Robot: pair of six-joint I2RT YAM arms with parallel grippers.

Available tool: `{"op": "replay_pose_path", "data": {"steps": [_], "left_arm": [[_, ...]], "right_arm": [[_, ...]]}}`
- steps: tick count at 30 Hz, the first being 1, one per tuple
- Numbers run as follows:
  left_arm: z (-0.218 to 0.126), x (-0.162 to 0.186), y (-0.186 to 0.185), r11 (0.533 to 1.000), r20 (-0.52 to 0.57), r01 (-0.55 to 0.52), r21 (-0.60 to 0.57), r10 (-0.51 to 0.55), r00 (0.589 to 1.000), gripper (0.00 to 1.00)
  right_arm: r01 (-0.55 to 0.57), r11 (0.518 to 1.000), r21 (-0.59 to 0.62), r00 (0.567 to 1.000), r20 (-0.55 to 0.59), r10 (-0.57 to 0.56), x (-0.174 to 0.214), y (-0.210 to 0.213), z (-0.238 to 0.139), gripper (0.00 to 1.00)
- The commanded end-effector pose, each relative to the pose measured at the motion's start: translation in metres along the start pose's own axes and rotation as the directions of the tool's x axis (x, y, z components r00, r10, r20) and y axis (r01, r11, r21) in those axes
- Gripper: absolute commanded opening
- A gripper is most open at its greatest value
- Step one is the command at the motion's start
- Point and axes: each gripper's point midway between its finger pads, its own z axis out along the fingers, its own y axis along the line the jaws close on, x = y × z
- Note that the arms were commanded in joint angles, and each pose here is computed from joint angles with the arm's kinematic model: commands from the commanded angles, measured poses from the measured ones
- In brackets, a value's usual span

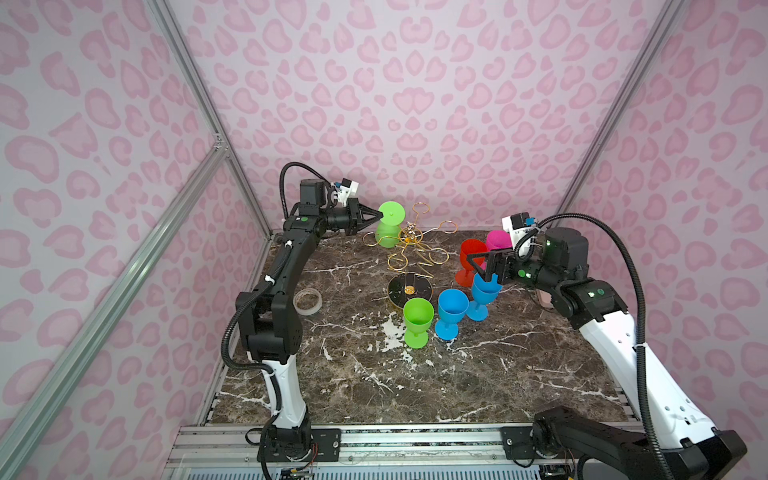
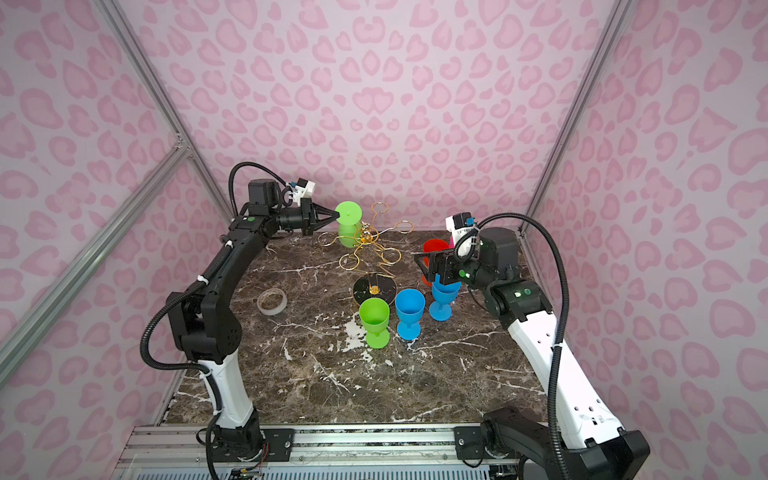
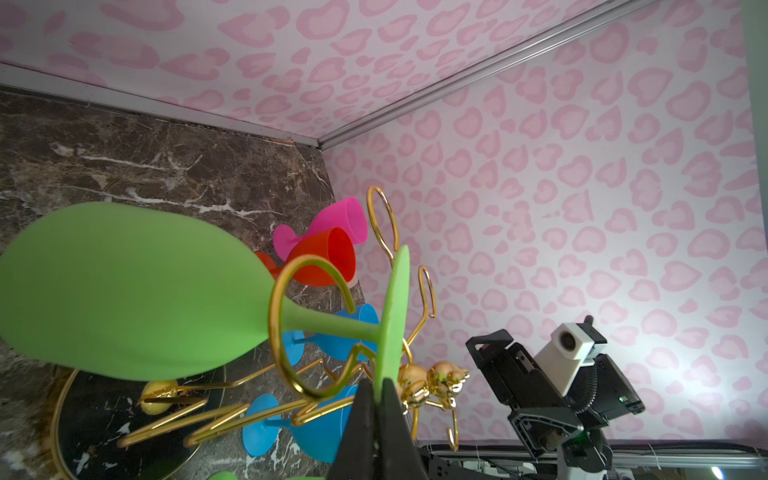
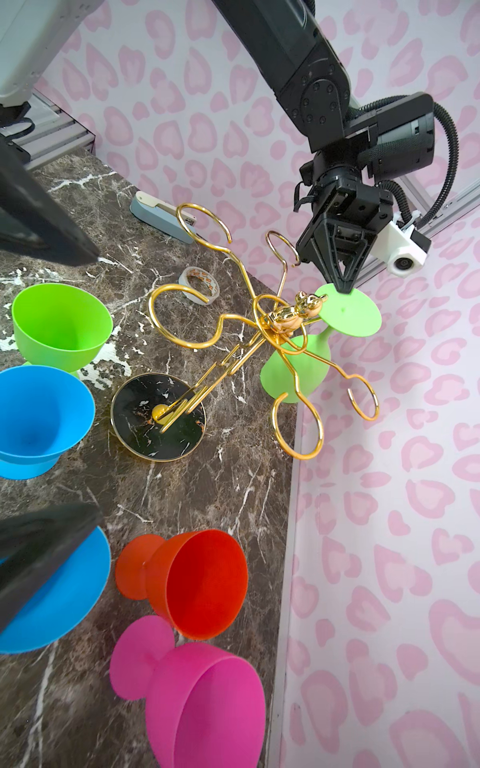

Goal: Take the wine glass off the wine glass rack
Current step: 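Lift the green glass off the rack hook with the left gripper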

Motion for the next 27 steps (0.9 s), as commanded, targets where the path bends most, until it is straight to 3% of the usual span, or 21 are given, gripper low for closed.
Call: {"op": "replay_pose_path", "data": {"steps": [1,27], "left_arm": [[-0.004,0.001,-0.013,0.999,-0.005,-0.039,0.03,0.039,0.999,0.03],[0.001,-0.004,-0.028,0.996,-0.016,-0.046,0.081,0.047,0.999,0.03]], "right_arm": [[0.014,1.0,-0.001,1.0,0.012,-0.014,-0.002,0.0,0.001,0.91],[0.013,1.0,0.0,1.0,0.015,-0.013,-0.004,-0.001,0.0,0.91]]}}
